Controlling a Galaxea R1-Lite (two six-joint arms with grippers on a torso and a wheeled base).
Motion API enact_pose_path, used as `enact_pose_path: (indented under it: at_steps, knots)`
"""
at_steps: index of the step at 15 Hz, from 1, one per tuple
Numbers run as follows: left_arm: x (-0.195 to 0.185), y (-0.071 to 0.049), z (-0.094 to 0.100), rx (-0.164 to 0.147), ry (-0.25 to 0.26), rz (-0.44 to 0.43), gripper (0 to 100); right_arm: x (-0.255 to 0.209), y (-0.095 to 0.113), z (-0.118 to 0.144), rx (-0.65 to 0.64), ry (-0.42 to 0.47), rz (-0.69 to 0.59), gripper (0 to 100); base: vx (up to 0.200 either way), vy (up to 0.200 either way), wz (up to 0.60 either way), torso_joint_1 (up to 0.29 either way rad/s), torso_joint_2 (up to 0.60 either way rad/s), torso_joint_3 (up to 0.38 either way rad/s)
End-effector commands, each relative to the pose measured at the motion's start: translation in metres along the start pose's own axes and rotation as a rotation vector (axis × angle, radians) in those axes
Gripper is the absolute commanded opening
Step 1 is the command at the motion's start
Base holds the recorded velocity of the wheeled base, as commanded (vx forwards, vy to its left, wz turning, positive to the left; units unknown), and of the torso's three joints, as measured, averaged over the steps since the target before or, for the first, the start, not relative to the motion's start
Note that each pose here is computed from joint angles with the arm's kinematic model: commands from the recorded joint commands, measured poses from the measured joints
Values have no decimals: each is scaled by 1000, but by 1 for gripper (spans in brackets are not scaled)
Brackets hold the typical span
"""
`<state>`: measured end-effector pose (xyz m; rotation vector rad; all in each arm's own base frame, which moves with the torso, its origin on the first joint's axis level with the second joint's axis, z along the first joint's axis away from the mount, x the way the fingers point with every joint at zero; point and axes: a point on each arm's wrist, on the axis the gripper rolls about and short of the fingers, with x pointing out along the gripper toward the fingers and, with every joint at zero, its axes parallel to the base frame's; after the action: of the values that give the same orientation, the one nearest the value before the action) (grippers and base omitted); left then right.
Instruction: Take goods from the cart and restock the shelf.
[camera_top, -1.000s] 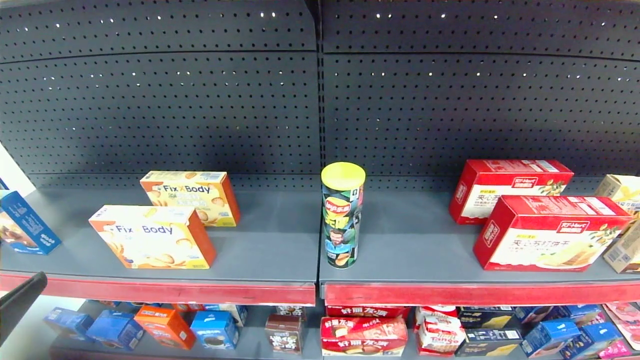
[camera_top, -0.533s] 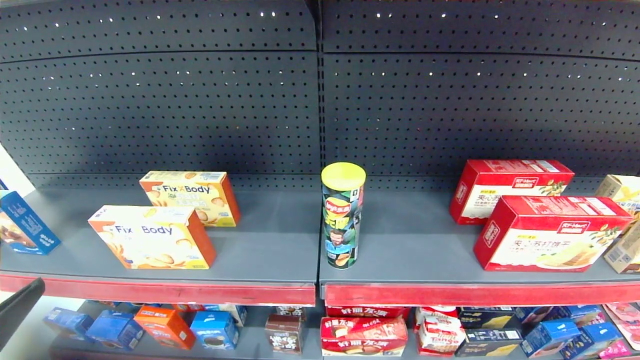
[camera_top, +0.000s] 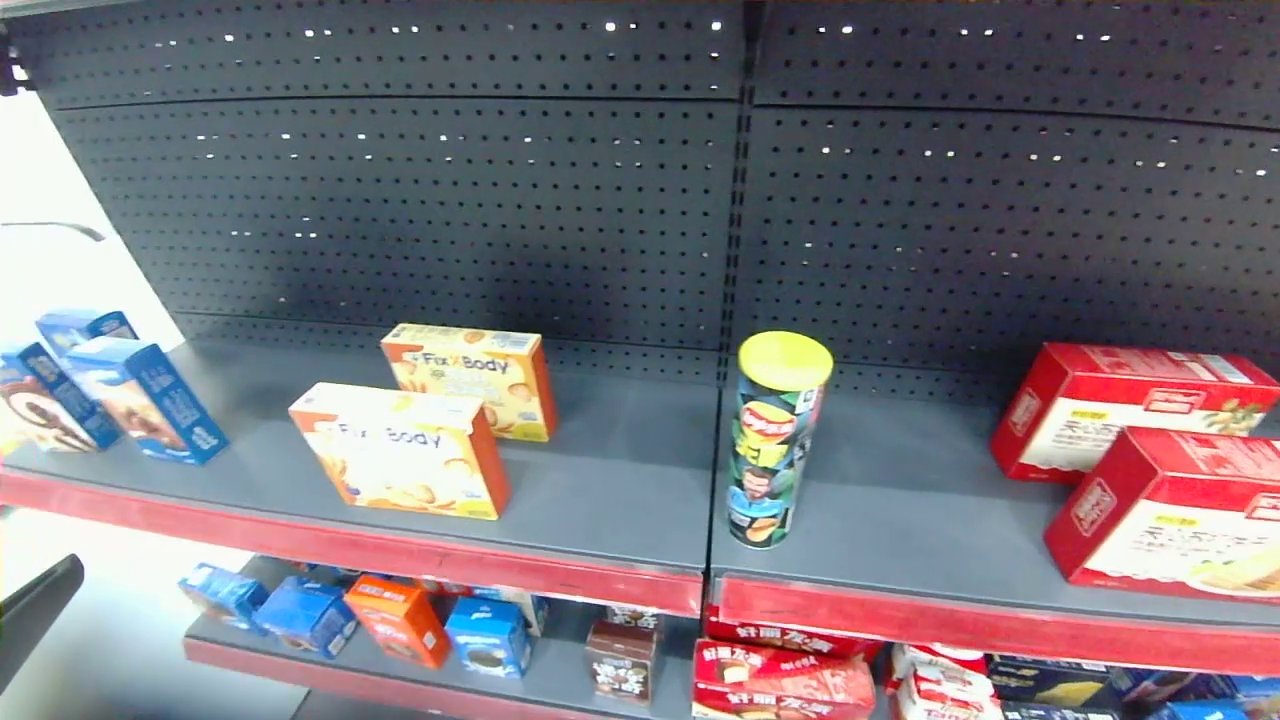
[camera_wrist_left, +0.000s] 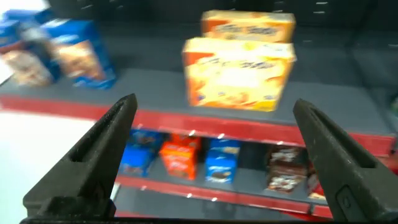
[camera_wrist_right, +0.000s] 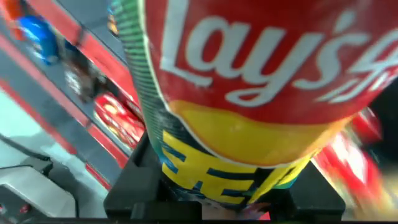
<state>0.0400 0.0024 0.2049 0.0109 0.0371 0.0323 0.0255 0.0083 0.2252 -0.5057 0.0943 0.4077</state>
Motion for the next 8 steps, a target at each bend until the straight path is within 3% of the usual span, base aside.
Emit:
enact_pose_path:
  at_steps: [1, 2, 5, 8]
  knots:
    - [-1, 0, -1, 0, -2, 0, 100, 0, 1, -2, 0, 0, 1, 0, 0, 0, 600, 2, 2, -7]
    - [-1, 0, 0, 0, -5, 0, 100, 0, 1, -2, 1, -6, 0, 0, 0, 0, 600, 12, 2, 2]
    - [-1, 0, 0, 0, -6, 1, 100, 6, 2, -6, -14, -39, 0, 0, 0, 0, 0, 0, 0, 0]
    - [-2, 0, 0, 1, -9, 1, 100, 19, -3, -4, -20, -1, 27, 0, 0, 0, 0, 0, 0, 0]
